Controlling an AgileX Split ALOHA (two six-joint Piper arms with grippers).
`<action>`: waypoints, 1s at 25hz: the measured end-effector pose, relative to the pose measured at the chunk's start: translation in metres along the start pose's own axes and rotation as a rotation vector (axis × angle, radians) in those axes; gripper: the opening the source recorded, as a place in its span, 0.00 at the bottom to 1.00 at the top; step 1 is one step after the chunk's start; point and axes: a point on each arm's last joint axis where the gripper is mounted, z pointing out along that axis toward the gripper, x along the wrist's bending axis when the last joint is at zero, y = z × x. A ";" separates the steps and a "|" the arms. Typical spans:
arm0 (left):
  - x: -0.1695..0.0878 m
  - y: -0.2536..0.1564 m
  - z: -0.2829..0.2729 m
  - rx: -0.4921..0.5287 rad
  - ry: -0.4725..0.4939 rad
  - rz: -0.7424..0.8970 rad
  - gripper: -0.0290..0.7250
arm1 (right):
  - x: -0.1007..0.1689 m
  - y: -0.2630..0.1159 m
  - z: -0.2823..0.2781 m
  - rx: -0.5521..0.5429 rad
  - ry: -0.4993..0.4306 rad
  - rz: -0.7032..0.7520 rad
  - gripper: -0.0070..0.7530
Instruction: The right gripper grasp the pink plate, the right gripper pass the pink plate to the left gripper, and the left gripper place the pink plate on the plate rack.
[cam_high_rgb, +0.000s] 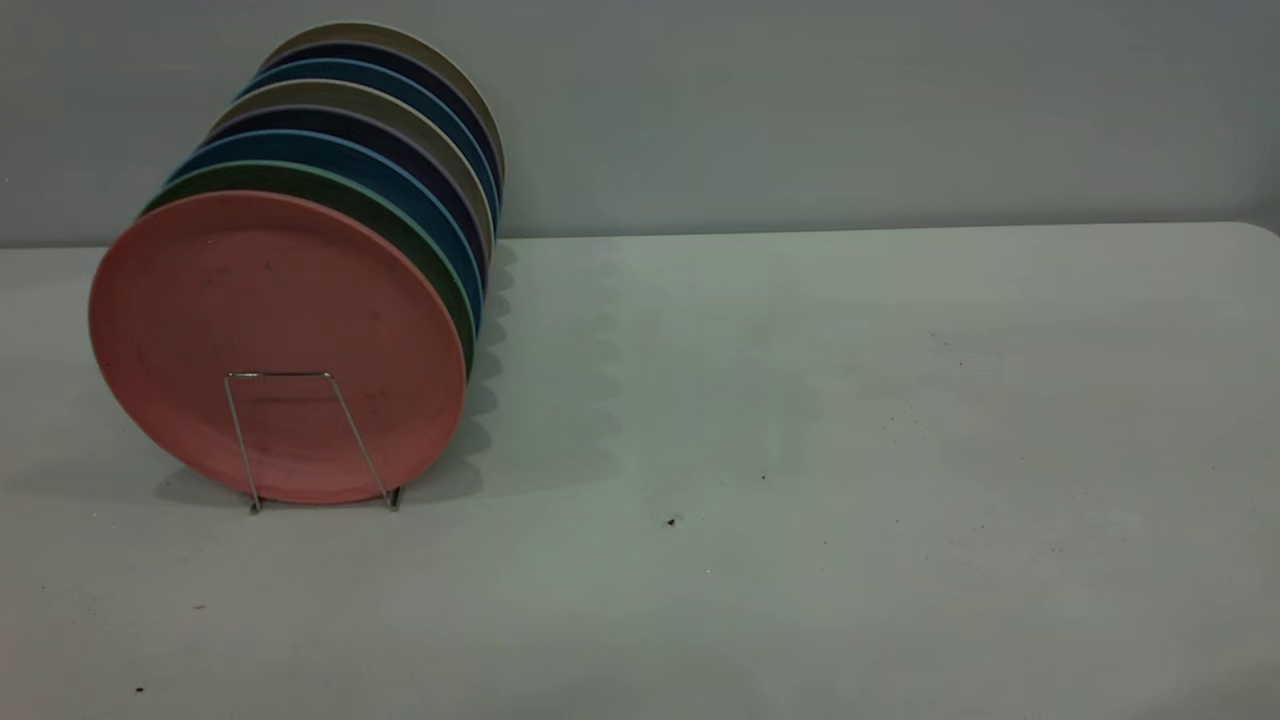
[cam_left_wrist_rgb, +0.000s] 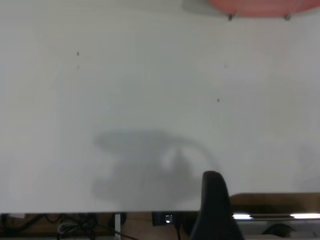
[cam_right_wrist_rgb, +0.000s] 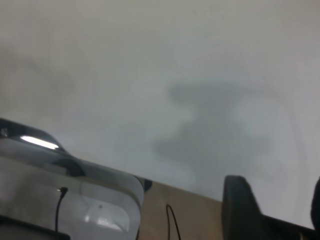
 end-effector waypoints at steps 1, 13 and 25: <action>0.000 -0.007 -0.002 -0.006 0.000 0.000 0.78 | 0.001 -0.007 -0.005 -0.017 0.002 -0.002 0.52; -0.006 -0.095 -0.019 -0.125 0.004 0.017 0.78 | 0.014 -0.105 -0.010 -0.110 0.013 -0.004 0.57; -0.008 -0.124 -0.023 -0.220 -0.017 0.056 0.78 | 0.018 -0.157 0.001 -0.364 -0.027 -0.022 0.57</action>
